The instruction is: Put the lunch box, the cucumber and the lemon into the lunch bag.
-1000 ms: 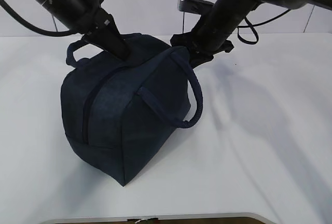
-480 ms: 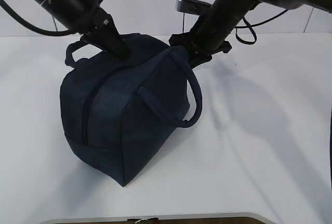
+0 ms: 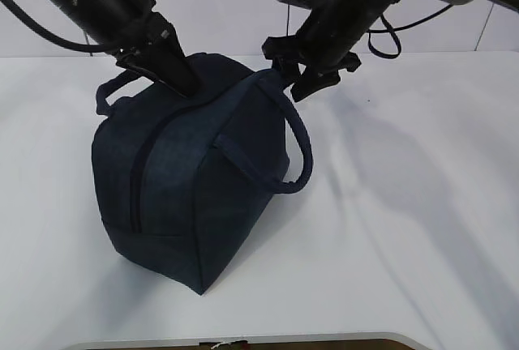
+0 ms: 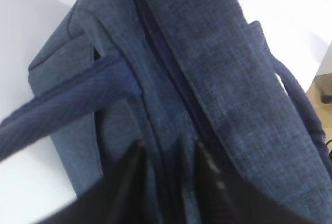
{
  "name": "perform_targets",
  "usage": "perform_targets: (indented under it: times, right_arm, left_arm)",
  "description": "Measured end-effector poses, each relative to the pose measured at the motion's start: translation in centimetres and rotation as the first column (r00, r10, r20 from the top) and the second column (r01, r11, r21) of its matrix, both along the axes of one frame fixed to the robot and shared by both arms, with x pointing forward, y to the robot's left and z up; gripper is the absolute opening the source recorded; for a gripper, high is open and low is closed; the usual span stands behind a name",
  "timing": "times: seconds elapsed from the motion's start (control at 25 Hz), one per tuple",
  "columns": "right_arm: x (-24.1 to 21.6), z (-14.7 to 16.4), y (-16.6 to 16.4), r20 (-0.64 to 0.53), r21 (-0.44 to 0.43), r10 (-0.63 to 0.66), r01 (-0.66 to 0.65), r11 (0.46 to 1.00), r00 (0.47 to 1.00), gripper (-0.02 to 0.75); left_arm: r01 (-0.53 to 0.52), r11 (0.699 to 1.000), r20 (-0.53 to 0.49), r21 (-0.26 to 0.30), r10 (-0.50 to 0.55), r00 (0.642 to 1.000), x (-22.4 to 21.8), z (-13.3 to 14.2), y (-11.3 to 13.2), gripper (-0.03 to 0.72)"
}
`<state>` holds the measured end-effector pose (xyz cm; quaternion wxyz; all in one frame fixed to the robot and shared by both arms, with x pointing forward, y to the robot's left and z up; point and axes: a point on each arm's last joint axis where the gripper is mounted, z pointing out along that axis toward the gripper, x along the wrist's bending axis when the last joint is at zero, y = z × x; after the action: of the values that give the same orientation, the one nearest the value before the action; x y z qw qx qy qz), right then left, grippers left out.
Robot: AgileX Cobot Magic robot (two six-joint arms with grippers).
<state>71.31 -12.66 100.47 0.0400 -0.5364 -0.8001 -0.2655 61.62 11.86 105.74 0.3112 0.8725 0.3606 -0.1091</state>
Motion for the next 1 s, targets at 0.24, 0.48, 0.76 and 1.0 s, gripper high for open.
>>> perform_targets:
  times: [0.24, 0.48, 0.76, 1.0]
  right_arm:
    - [0.1, 2.3, 0.1, 0.038, 0.023, -0.005, 0.004, 1.000, 0.999, 0.481]
    - [-0.6, 5.8, -0.1, 0.094, 0.041, 0.008, -0.012, 0.999, 0.996, 0.482]
    - [-1.6, 8.4, -0.4, 0.134, 0.053, 0.013, -0.020, 0.998, 0.991, 0.482]
    - [-2.4, 10.6, -1.0, 0.191, 0.018, 0.011, -0.014, 1.000, 0.981, 0.482]
  left_arm:
    - [-0.038, 0.999, -0.026, 0.015, 0.038, 0.999, 0.0, -0.1, 0.1, 0.435]
    - [-0.101, 0.992, -0.050, 0.080, 0.105, 0.993, 0.1, -0.4, 0.7, 0.467]
    - [-0.172, 0.982, -0.052, 0.078, 0.176, 0.983, -0.1, 1.0, 1.6, 0.440]
    - [-0.231, 0.972, -0.028, 0.051, 0.232, 0.972, -1.3, 3.8, 2.2, 0.385]
